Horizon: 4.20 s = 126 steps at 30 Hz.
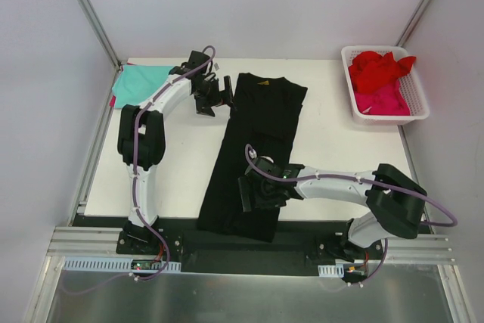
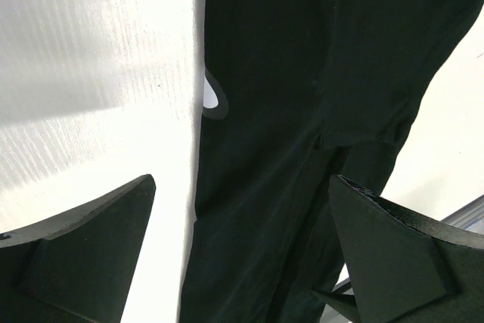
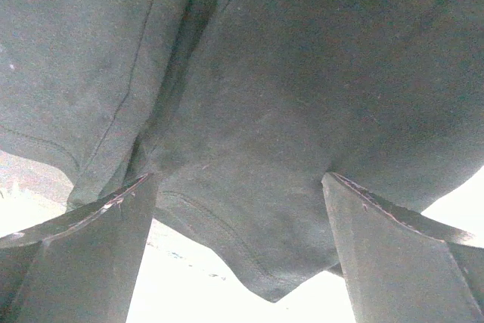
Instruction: Fold and stack the t-shirts
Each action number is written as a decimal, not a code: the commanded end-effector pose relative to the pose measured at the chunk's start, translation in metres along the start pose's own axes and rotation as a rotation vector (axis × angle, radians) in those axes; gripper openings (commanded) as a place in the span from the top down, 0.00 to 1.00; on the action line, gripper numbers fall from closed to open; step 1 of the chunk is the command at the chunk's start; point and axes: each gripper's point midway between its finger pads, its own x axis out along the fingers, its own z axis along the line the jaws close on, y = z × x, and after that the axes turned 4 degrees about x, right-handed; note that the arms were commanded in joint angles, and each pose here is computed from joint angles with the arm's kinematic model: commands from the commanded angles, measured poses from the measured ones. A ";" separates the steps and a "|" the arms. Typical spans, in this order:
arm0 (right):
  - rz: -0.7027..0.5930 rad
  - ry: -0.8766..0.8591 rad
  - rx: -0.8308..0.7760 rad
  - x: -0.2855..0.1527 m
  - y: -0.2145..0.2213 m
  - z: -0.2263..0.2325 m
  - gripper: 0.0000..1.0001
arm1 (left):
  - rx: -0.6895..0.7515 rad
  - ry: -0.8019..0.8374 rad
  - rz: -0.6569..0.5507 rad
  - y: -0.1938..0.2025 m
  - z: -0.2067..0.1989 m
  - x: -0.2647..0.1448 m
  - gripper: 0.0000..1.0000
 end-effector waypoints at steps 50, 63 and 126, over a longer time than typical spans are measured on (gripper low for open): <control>-0.425 -0.008 0.079 -0.183 -0.005 -0.066 0.00 | 0.085 0.477 0.064 -0.039 -0.095 0.065 0.01; -0.421 -0.030 0.093 -0.191 -0.001 -0.069 0.00 | 0.011 0.325 -0.016 -0.062 -0.044 0.094 0.01; -0.450 0.349 -0.004 -0.063 -0.053 -0.070 0.01 | -0.020 -0.109 -0.253 0.241 -0.007 -0.099 0.01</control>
